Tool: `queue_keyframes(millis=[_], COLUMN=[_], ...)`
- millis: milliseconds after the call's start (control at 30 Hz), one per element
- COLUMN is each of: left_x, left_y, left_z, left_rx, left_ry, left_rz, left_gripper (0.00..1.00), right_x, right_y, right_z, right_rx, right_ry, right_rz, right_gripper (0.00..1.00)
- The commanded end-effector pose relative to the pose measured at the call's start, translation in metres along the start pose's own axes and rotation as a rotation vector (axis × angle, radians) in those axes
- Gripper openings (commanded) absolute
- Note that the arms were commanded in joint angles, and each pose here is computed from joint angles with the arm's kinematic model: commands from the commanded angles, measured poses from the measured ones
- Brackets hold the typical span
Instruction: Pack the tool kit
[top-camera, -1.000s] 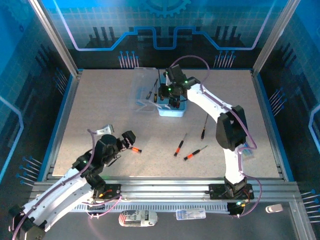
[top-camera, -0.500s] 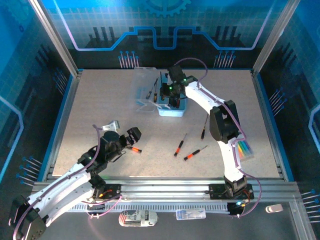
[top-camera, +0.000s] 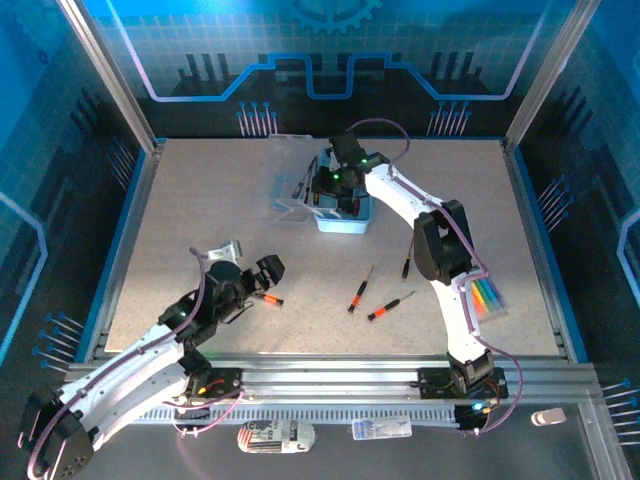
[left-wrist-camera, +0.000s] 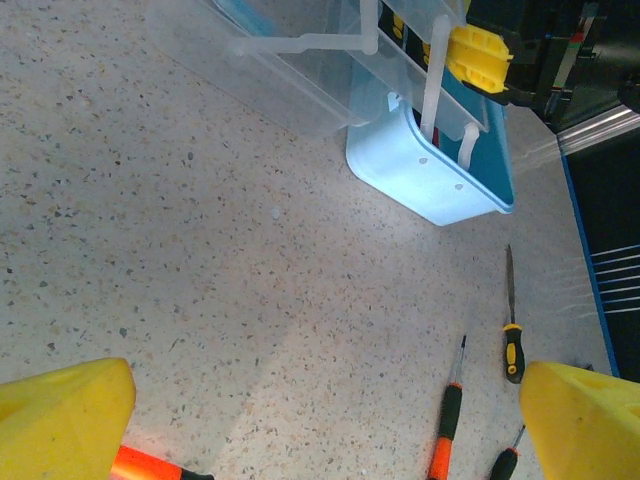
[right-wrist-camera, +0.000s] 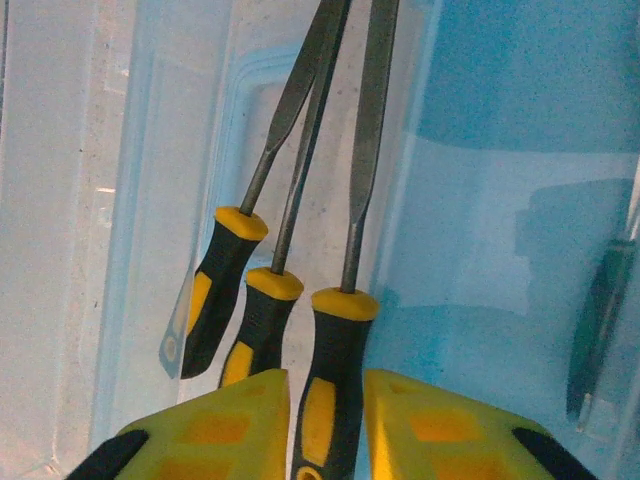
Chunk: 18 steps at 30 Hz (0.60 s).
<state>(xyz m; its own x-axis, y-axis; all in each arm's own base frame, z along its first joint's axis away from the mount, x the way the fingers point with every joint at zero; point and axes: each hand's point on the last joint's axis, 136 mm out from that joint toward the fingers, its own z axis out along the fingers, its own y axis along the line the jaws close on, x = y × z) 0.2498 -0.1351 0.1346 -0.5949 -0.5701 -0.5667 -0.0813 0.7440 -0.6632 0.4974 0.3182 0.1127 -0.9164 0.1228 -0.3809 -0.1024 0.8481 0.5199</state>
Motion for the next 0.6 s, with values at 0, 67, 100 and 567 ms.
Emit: queue_keyframes(millis=[0, 67, 100, 567], left_x=[-0.007, -0.007, -0.007, -0.018], left_y=[-0.003, -0.004, -0.003, -0.026], left_z=[-0.002, -0.003, -0.003, 0.0], left_rx=[0.001, 0.002, 0.002, 0.018], left_ry=[-0.019, -0.016, -0.017, 0.001], left_rz=[0.014, 0.016, 0.019, 0.126], left_gripper=[0.99, 0.99, 0.99, 0.99], right_x=[0.004, 0.003, 0.002, -0.011], right_y=[-0.008, -0.006, -0.005, 0.003], right_z=[0.003, 0.001, 0.001, -0.101], right_rx=[0.027, 0.023, 0.022, 0.049], right_ry=[0.019, 0.015, 0.014, -0.156], right_rz=[0.033, 0.027, 0.025, -0.07], right_gripper=[0.3, 0.31, 0.31, 0.34])
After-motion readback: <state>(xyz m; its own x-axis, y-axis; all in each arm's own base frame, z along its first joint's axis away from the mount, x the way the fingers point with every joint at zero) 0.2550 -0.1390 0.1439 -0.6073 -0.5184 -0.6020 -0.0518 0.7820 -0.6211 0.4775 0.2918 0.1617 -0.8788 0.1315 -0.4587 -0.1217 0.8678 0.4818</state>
